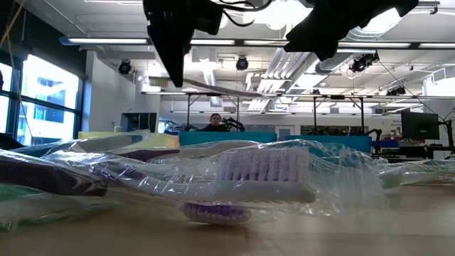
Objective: Pick & Place Toothbrushes
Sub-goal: Put the orange toothbrush into the dark green bin
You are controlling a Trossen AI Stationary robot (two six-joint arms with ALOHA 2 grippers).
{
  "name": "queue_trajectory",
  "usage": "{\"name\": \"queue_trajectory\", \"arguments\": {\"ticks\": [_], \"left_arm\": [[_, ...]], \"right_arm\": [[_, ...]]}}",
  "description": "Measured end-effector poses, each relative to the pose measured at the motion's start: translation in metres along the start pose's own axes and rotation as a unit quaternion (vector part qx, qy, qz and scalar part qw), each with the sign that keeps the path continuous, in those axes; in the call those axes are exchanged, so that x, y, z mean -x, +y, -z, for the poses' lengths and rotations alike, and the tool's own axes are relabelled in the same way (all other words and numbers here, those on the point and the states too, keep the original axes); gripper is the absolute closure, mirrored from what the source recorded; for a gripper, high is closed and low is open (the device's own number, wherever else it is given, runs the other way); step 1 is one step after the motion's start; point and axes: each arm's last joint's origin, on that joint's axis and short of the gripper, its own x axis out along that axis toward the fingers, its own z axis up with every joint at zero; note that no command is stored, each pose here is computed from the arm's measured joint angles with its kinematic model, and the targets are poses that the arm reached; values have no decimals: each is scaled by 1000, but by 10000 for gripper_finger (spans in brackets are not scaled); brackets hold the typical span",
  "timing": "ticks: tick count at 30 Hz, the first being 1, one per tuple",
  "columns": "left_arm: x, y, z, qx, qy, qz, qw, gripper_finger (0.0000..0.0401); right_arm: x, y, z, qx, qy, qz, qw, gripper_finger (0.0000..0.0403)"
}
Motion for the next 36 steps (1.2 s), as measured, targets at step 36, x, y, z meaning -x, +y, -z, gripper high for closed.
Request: {"name": "queue_trajectory", "arguments": {"ticks": [36], "left_arm": [[-50, 55, -33, 136, 26, 44, 989, 389]], "right_arm": [[0, 2, 1, 1, 7, -14, 1000, 257]]}}
